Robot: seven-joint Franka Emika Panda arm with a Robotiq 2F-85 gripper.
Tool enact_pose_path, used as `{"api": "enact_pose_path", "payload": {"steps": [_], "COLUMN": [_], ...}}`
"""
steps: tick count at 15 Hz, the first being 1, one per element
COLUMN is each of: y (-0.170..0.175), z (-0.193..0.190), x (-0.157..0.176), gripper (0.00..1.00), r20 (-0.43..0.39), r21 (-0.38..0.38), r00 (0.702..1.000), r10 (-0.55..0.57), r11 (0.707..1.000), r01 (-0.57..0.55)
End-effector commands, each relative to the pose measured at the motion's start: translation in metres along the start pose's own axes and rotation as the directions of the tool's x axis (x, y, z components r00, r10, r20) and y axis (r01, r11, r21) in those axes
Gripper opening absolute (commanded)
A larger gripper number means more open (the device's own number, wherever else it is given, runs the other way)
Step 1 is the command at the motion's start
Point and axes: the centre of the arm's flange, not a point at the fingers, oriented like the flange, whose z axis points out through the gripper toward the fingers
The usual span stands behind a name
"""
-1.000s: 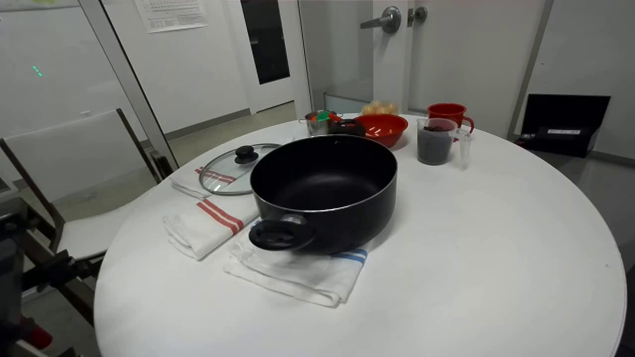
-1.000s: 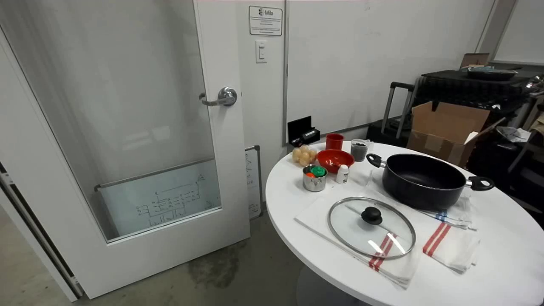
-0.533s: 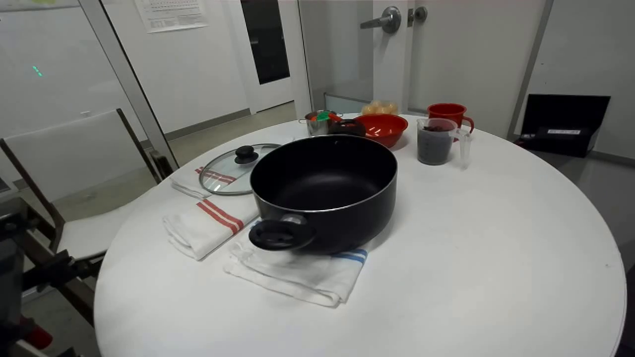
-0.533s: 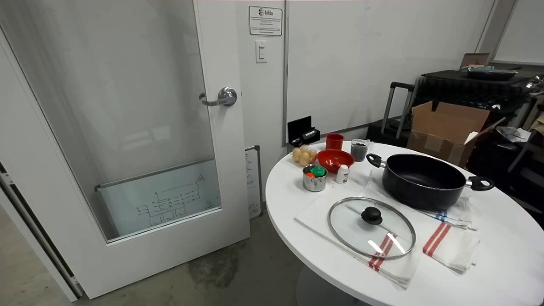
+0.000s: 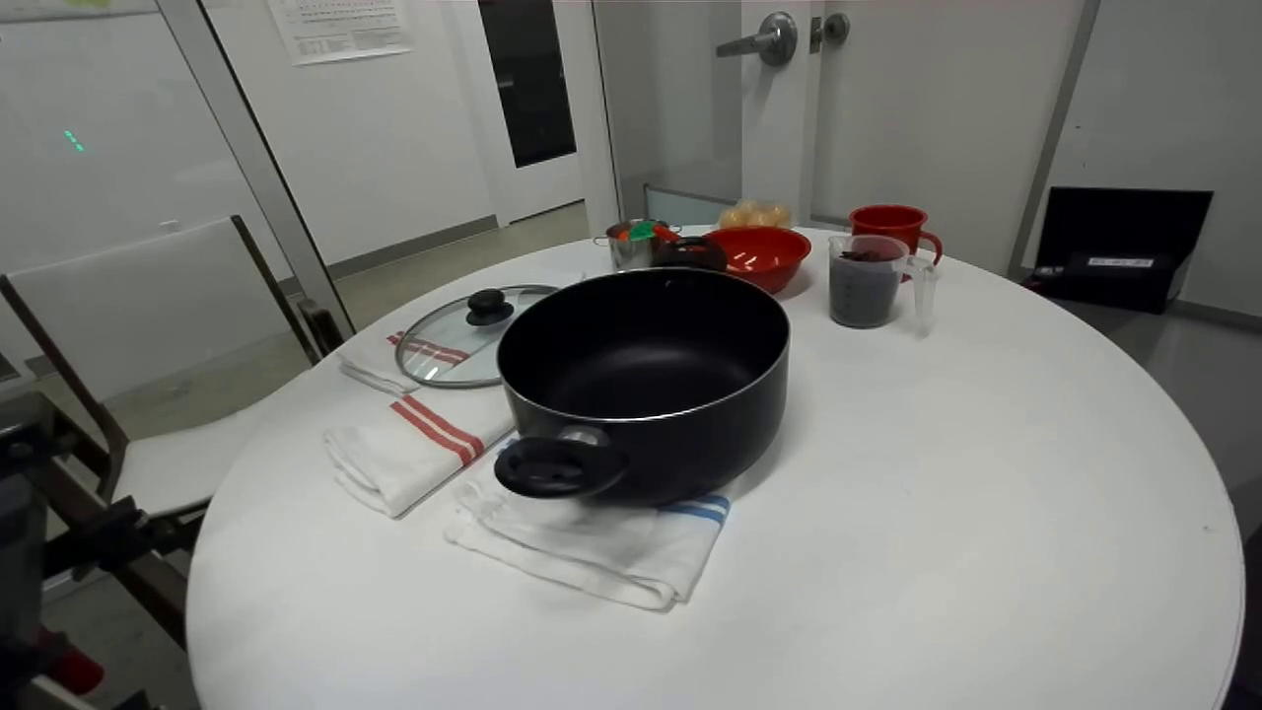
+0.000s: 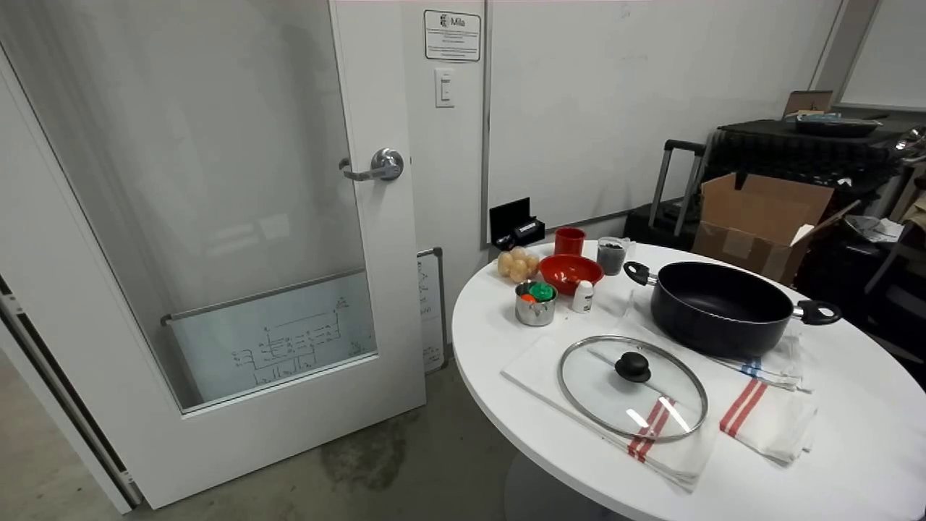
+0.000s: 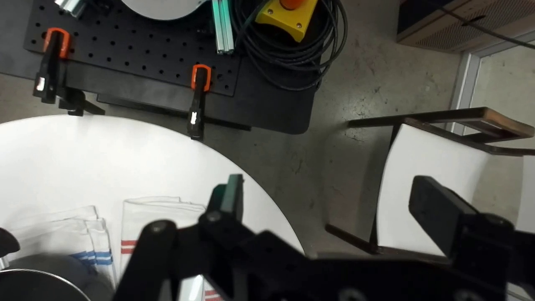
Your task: Pick up the lid and cover the pot
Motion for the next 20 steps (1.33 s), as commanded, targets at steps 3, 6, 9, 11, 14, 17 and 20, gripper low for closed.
{"api": "enact_pose_path", "payload": {"steps": [3, 6, 9, 11, 14, 17, 20], "y": [0.009, 0.022, 0.034, 0.04, 0.046, 0.052, 0.057], "z": [0.043, 0.078, 0.109, 0.134, 0.165, 0.189, 0.208], "x": [0.097, 0.149, 0.193, 0.224, 0.262, 0.296, 0.326], "gripper": [1.0, 1.0, 1.0, 1.0, 1.0, 1.0, 1.0], "r20": [0.096, 0.099, 0.076, 0.056, 0.03, 0.014, -0.004], "r21": [-0.053, -0.121, -0.203, -0.249, -0.287, -0.31, -0.327], "r00": [0.995, 0.995, 0.997, 0.998, 0.999, 1.0, 1.0], "r10": [-0.031, -0.006, 0.003, 0.007, 0.015, 0.022, 0.022], "r11": [0.998, 0.992, 0.979, 0.968, 0.958, 0.951, 0.945], "r01": [0.036, 0.018, 0.013, 0.007, -0.005, -0.016, -0.022]}}
